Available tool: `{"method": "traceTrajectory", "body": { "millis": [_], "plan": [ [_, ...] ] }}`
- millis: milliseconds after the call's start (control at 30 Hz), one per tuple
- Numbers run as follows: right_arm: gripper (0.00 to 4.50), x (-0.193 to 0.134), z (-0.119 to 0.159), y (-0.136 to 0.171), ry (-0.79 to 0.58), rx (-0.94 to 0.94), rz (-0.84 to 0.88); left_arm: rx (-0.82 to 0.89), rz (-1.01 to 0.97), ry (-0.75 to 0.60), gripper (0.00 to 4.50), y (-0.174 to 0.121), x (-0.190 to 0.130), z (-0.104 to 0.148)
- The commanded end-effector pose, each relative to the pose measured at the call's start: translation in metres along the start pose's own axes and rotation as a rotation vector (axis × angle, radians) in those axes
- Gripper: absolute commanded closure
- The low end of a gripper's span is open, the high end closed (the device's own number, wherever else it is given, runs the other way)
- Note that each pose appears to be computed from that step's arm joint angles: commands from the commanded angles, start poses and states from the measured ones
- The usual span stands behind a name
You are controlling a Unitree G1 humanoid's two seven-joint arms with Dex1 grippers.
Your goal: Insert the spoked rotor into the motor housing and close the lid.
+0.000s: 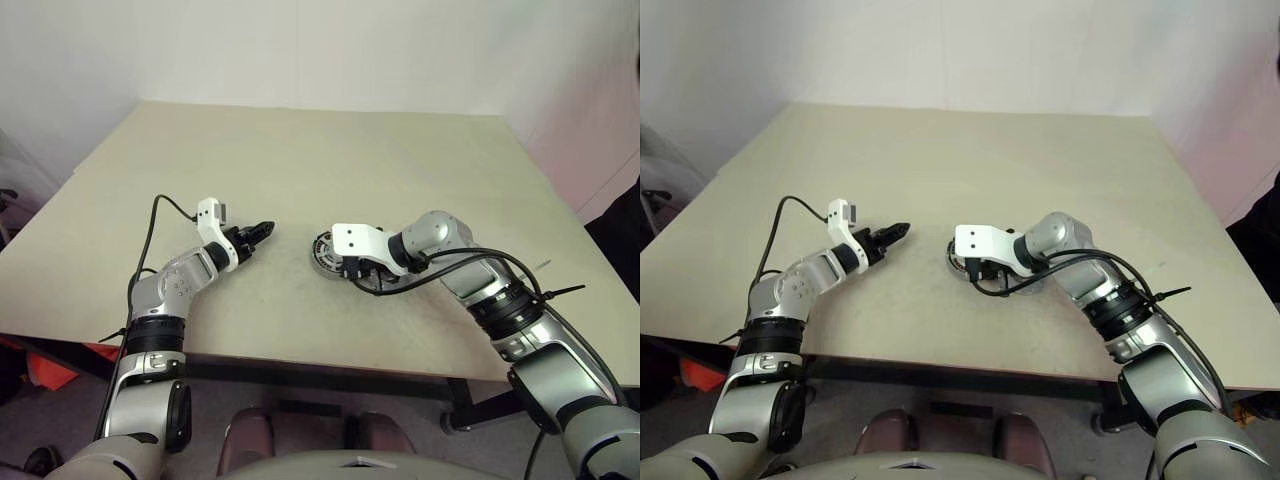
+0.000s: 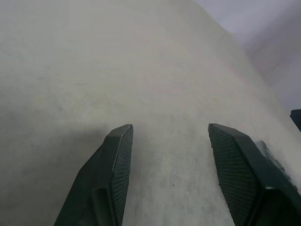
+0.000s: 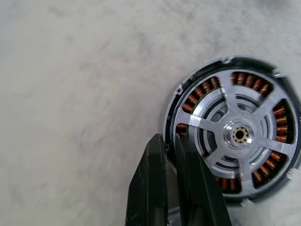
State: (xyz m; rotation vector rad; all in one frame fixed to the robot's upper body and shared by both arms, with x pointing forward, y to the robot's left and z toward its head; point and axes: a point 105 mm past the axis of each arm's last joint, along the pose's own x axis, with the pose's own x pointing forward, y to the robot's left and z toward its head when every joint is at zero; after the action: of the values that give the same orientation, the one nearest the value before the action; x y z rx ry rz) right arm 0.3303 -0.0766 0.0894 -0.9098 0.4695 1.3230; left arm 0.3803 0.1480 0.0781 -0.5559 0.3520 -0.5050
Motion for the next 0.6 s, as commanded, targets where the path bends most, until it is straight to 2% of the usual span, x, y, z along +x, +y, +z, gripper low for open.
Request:
{"method": "traceTrajectory", "body": {
  "millis": [33,267,433,600],
  "plan": [
    [4.16,-0.006,0.006,-0.009,-0.003,-0.01,-0.038,0.028,-0.015,-0.038,1.76,-0.005,-0.003,0.013],
    [1.85,-0.021,0.026,0.001,-0.077,-0.078,-0.016,0.028,-0.012,-0.038,1.76,-0.004,-0.003,0.014],
    [1.85,-0.038,0.046,-0.001,-0.154,-0.07,-0.052,0.026,-0.016,-0.032,1.76,-0.005,-0.001,0.011],
    [1.85,-0.049,0.051,-0.009,-0.186,-0.087,-0.138,0.03,-0.03,-0.029,1.76,-0.008,0.002,0.01]
  ]
}}
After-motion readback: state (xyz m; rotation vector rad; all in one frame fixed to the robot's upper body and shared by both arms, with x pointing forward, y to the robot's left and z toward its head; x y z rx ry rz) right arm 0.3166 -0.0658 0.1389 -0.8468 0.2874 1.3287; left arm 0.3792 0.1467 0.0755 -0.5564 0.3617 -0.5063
